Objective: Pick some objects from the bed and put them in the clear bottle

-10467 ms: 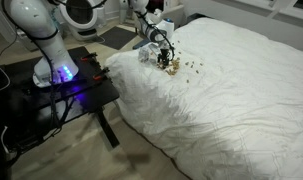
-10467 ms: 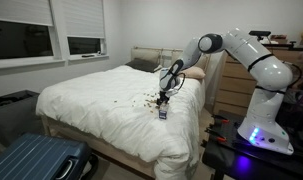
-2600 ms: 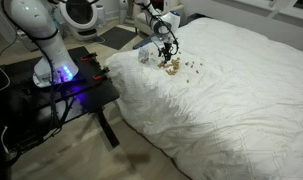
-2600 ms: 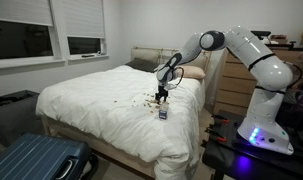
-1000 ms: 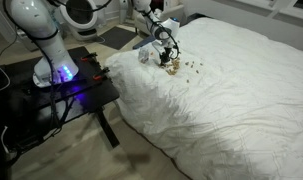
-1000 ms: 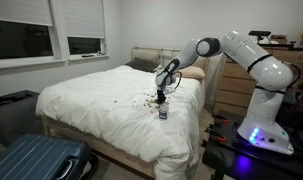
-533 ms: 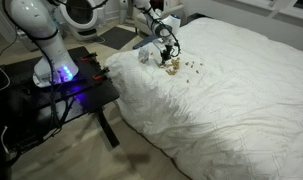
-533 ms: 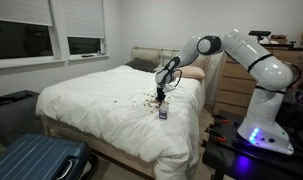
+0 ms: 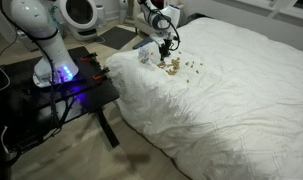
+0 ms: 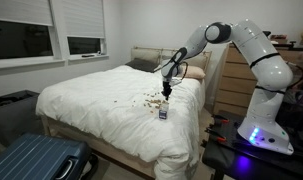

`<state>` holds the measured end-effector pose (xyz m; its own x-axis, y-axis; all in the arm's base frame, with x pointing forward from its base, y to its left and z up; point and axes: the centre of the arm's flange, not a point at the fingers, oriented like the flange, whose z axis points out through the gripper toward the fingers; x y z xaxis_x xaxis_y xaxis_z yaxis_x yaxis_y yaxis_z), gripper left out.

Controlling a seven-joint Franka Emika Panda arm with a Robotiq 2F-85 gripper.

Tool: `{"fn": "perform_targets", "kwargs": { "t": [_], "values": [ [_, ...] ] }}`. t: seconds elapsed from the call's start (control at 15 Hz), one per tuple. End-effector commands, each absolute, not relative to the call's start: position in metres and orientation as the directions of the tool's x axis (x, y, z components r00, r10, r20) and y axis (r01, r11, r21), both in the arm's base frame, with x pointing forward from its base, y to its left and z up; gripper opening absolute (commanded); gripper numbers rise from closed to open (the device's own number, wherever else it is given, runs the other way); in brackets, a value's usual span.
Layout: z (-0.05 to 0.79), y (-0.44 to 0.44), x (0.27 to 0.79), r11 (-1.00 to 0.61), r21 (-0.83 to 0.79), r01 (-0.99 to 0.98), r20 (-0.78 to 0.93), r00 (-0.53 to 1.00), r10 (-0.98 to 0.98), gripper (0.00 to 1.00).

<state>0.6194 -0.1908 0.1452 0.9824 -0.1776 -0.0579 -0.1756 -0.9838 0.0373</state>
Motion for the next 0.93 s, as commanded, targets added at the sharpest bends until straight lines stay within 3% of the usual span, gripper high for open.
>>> {"fn": "perform_targets", "kwargs": {
  "t": [0.0,0.87],
  "values": [
    [0.191,-0.186,0.570,-0.984,0.058,-0.166,-0.074,0.983,-0.170,0.01],
    [0.253,-0.101,0.538,-0.999,0.046,0.007,-0.035,0.999,0.006,0.01]
  ]
}}
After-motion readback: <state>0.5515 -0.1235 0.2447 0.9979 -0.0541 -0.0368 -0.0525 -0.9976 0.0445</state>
